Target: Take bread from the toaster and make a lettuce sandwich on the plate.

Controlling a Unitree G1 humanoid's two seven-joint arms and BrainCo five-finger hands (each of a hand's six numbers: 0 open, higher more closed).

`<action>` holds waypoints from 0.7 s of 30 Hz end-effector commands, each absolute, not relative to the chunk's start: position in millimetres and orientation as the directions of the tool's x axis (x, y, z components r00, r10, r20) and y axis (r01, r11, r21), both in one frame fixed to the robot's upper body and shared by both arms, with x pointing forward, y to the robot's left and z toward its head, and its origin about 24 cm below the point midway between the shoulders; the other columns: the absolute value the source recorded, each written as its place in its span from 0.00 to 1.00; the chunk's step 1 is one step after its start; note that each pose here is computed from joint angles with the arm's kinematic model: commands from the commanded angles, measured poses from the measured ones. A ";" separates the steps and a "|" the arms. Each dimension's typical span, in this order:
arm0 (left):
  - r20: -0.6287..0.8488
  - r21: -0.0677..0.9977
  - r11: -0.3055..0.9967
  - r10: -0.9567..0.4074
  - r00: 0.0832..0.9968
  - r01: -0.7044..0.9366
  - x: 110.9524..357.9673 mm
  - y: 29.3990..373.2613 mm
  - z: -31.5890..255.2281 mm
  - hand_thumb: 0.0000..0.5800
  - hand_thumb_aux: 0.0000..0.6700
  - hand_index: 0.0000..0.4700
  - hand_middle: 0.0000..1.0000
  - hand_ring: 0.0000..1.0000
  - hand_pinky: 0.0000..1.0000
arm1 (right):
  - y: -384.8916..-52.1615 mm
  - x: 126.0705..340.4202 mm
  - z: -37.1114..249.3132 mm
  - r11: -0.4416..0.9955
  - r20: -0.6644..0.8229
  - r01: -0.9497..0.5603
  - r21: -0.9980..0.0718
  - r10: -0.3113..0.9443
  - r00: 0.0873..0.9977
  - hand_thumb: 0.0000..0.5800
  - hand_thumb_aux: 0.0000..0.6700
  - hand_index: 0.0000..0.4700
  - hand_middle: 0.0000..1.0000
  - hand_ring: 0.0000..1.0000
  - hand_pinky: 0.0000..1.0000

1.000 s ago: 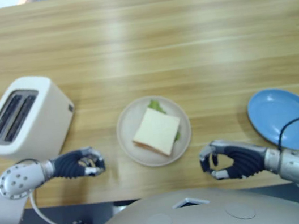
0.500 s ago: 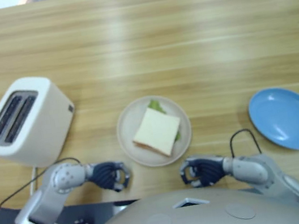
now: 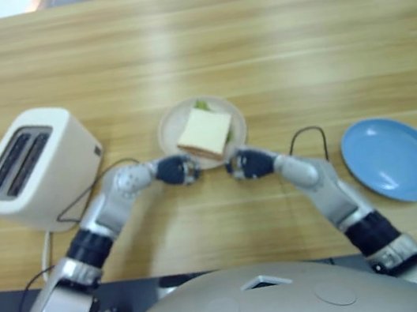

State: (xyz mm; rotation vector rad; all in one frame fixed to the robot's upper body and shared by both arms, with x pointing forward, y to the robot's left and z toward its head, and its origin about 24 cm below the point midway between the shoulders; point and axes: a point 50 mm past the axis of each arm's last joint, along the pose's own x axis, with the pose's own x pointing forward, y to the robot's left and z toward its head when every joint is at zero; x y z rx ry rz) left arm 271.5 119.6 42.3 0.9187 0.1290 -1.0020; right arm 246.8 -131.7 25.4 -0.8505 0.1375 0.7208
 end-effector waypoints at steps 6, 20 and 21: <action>-0.318 0.597 0.525 -0.540 0.779 0.607 308.2 128.4 60.3 0.99 0.93 0.91 1.00 1.00 1.00 | -158.6 274.1 39.1 0.701 -0.193 -0.350 -0.622 0.296 0.936 1.00 1.00 0.98 1.00 1.00 1.00; 0.130 0.182 0.911 -0.395 0.909 0.369 265.3 153.5 134.4 0.00 0.00 0.00 0.00 0.00 0.00 | -184.9 241.3 99.0 0.987 0.109 -0.066 -0.150 0.083 0.991 0.00 0.00 0.00 0.00 0.00 0.00; 0.112 0.030 0.930 -0.368 0.923 0.367 262.1 154.3 131.4 0.00 0.00 0.00 0.00 0.00 0.00 | -188.5 234.8 96.5 0.994 0.094 -0.021 -0.103 0.031 0.995 0.00 0.00 0.00 0.00 0.00 0.00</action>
